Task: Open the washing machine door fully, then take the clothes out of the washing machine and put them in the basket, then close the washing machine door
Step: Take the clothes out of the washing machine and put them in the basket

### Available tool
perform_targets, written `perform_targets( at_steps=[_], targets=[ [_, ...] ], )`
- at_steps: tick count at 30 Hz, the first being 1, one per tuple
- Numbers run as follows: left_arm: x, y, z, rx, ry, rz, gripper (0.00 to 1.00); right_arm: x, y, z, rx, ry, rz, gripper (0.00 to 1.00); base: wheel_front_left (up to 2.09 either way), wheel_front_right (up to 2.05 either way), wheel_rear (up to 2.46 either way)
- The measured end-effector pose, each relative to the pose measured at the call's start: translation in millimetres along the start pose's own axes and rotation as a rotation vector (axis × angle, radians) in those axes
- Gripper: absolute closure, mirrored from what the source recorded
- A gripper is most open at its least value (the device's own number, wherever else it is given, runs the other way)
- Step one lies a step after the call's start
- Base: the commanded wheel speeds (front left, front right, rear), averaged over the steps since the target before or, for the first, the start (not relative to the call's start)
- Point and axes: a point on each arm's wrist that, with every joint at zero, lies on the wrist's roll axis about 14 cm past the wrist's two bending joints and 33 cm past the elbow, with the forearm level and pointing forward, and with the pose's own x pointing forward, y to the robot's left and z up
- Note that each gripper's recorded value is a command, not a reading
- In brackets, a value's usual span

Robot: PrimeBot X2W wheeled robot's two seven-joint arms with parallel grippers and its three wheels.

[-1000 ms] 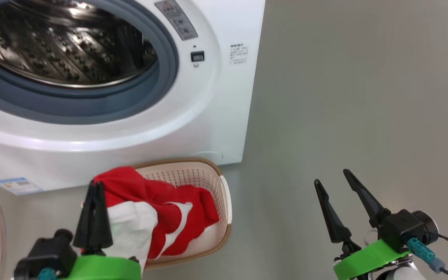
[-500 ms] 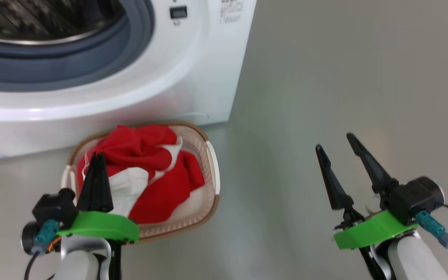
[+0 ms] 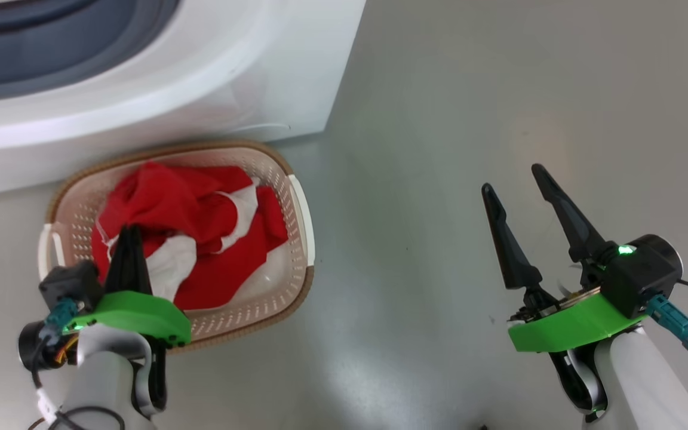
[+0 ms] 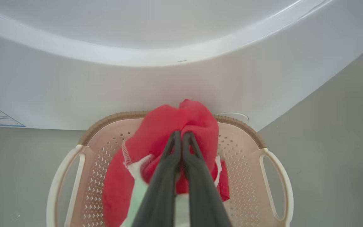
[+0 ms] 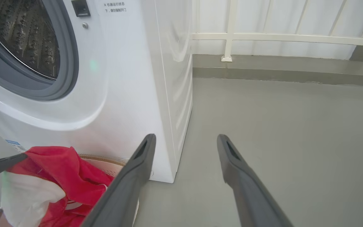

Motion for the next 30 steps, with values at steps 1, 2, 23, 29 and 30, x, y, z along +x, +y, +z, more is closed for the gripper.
perform_targets(
  at_steps=[1, 2, 23, 29, 30],
  targets=[
    [1.8, -0.4, -6.0, -0.002, 0.018, -0.004, 1.00, 0.8, -0.8, -1.9, 0.000, 0.005, -0.002, 0.00, 0.00, 0.00, 0.00],
    [2.9, -0.3, -13.2, -0.004, 0.040, -0.003, 1.00, 1.5, -1.5, -3.6, -0.001, 0.009, -0.003, 0.00, 0.00, 0.00, 0.00],
    [0.0, -7.1, -18.5, -0.050, 0.083, -0.017, 0.00, 4.5, 4.5, 4.8, 0.012, -0.016, 0.012, 0.00, 0.00, 0.00, 0.00],
    [-12.6, -5.4, 24.3, -0.076, -0.049, -0.009, 0.00, 3.2, 13.3, 16.5, 0.018, -0.044, 0.035, 0.00, 0.00, 0.00, 0.00],
    [-16.5, -4.7, 30.3, -0.076, -0.068, -0.009, 0.00, 3.0, 14.8, 18.2, 0.018, -0.048, 0.039, 0.00, 0.00, 0.00, 0.00]
  ],
)
